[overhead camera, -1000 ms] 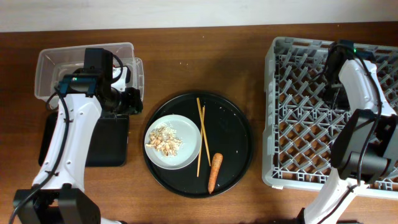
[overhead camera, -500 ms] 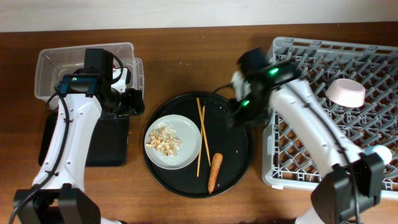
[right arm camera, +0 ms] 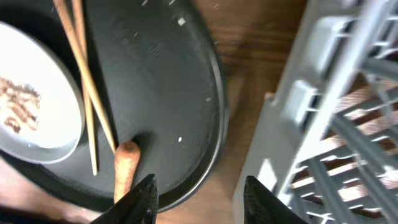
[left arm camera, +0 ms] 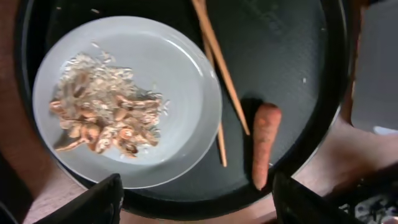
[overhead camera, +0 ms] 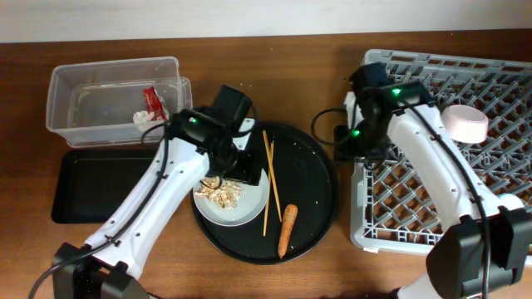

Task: Sort waste into correct bins and load items into the dishwasher rack
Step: 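Grasp the carrot from the tray with the left gripper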

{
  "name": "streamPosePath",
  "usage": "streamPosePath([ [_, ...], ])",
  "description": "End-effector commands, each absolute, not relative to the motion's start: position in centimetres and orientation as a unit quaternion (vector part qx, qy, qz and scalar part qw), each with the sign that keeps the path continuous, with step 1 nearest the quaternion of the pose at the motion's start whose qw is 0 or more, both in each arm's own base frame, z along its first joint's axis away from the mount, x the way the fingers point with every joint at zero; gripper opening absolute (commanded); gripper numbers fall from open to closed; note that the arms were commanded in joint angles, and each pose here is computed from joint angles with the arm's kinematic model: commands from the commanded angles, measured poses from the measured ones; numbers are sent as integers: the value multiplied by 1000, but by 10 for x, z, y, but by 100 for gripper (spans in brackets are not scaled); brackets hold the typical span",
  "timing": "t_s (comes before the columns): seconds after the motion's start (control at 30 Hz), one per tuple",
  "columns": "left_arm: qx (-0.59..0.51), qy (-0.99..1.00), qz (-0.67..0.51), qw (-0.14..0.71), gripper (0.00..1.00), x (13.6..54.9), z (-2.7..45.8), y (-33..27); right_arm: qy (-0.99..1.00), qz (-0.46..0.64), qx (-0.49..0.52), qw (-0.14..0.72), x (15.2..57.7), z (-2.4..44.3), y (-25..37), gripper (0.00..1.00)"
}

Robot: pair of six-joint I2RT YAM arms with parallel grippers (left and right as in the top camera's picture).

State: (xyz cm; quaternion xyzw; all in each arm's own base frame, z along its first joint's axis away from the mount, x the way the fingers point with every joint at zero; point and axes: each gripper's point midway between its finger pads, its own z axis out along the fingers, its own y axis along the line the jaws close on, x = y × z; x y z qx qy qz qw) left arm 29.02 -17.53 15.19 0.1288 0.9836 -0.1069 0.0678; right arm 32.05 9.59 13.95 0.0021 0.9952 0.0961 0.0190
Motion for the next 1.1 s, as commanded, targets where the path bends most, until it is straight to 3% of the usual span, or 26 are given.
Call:
streamPosePath([
  [0.0, 200, 974, -100, 33, 77, 259, 133, -220, 991, 87, 85, 58, 333, 172, 34, 48],
  [0.2, 282, 956, -54, -63, 77, 215, 64, -264, 972, 71, 217, 44, 314, 171, -65, 48],
  [0.4, 313, 943, -22, -111, 76, 192, 19, -277, 972, 72, 220, 40, 312, 171, -66, 48],
  [0.57, 313, 944, -8, -109, 75, 194, 13, -273, 972, 73, 220, 38, 311, 170, -65, 48],
  [0.67, 318, 942, -8, -108, 64, 190, 9, -274, 972, 73, 220, 38, 311, 170, -65, 48],
  [0.77, 323, 939, -1, -118, 62, 181, 3, -269, 972, 73, 220, 38, 311, 170, -65, 48],
  [0.97, 326, 938, -1, -116, 35, 177, -1, -271, 972, 72, 219, 39, 311, 170, -65, 48],
  [1.07, 326, 937, 3, -123, 27, 174, -4, -267, 972, 72, 219, 39, 311, 170, -65, 48],
])
